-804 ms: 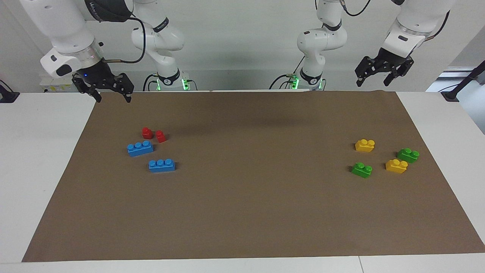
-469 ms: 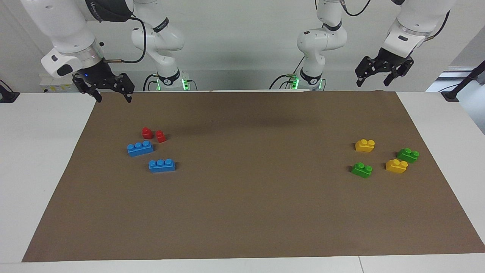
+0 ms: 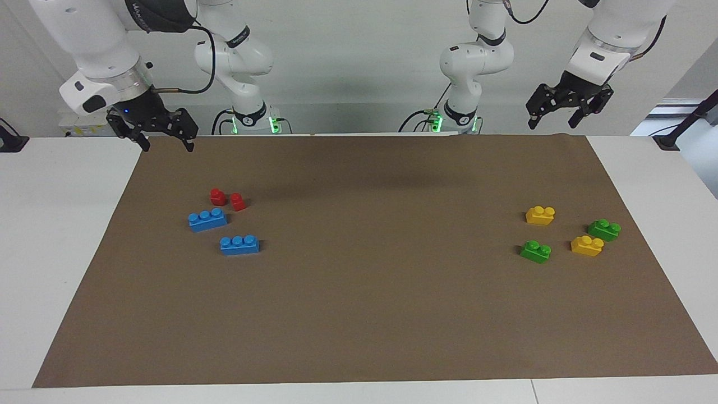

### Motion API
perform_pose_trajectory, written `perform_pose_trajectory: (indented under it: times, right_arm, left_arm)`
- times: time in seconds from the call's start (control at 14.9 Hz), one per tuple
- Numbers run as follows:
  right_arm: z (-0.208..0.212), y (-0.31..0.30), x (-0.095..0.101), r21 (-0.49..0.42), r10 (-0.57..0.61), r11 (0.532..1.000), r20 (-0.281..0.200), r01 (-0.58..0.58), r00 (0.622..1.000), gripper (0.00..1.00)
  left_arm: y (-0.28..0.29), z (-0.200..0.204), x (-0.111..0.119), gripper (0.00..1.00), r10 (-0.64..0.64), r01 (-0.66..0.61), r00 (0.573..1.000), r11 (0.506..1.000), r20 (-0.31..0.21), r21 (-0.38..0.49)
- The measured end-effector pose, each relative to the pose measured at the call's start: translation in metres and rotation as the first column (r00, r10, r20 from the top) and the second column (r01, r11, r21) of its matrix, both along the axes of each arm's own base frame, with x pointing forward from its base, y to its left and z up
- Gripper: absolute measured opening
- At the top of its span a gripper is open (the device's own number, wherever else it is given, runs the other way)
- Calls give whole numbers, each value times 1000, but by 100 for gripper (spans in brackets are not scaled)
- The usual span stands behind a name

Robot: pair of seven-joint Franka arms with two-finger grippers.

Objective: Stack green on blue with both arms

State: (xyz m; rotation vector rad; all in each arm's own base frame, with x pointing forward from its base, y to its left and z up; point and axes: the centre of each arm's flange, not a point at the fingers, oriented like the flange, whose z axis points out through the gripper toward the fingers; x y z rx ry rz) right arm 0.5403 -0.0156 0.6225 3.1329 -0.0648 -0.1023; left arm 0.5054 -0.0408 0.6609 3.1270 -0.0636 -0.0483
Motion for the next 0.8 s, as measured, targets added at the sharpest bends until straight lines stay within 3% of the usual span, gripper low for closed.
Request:
perform_pose_trajectory:
  times: [0.27, 0.47, 0.67, 0.8]
  right_arm:
    - [-1, -9, 8, -2, -47, 999, 65, 48, 997, 100]
    - [-6, -12, 13, 7, -225, 974, 96, 225, 970, 100]
    - [-20, -8, 25, 42, -445, 895, 112, 443, 888, 100]
    - [-38, -5, 38, 85, -556, 831, 97, 550, 825, 100]
  left_arm:
    - [1, -1, 1, 100, 1, -1, 1000, 1000, -1, 0]
    - [2, -6, 5, 100, 3, -3, 1000, 1000, -2, -2]
    - [4, -12, 12, 100, 37, -37, 999, 999, 2, -4]
    - [5, -19, 18, 100, 130, -130, 991, 991, 18, -6]
